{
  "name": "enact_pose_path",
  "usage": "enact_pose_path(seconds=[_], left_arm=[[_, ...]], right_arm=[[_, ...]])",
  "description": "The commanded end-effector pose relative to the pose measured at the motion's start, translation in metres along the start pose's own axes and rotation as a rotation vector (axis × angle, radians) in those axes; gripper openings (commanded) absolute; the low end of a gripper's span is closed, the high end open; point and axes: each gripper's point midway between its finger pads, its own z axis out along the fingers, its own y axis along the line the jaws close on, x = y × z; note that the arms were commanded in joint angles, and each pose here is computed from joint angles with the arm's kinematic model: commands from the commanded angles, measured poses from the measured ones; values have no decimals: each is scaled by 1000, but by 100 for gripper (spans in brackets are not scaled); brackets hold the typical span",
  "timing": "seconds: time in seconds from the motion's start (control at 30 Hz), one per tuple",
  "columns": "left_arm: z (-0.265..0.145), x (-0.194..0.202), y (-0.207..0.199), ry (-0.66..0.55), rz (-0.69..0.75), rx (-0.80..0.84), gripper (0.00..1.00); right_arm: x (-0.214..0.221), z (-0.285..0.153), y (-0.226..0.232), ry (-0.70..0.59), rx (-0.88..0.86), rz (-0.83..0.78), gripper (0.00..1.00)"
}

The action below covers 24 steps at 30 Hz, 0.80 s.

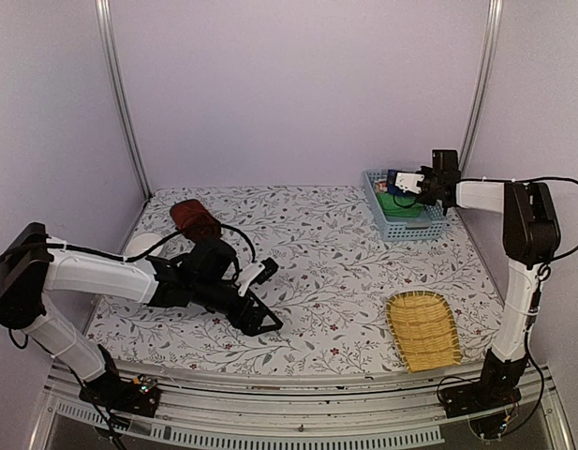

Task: Roll the towels
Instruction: Place the towel in the bin.

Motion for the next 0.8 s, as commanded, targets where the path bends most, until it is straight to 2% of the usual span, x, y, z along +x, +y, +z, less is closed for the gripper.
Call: enact_pose_path(seconds=[0.0,0.17,0.5,0.77], left_arm=[[-1,-6,-3,-19,5,3,89],[1,-5,-4,-12,-2,7,89],[2,1,-1,0,-11,-4,89],[8,3,0,13,-17,3,89]], right_arm=[[-21,-13,-34,-117,154,-105,2],[-7,8,-8,-128,111,-174,2],[8,19,41,-186,20,-229,2],[17,40,65,-157,-101,-200,2]])
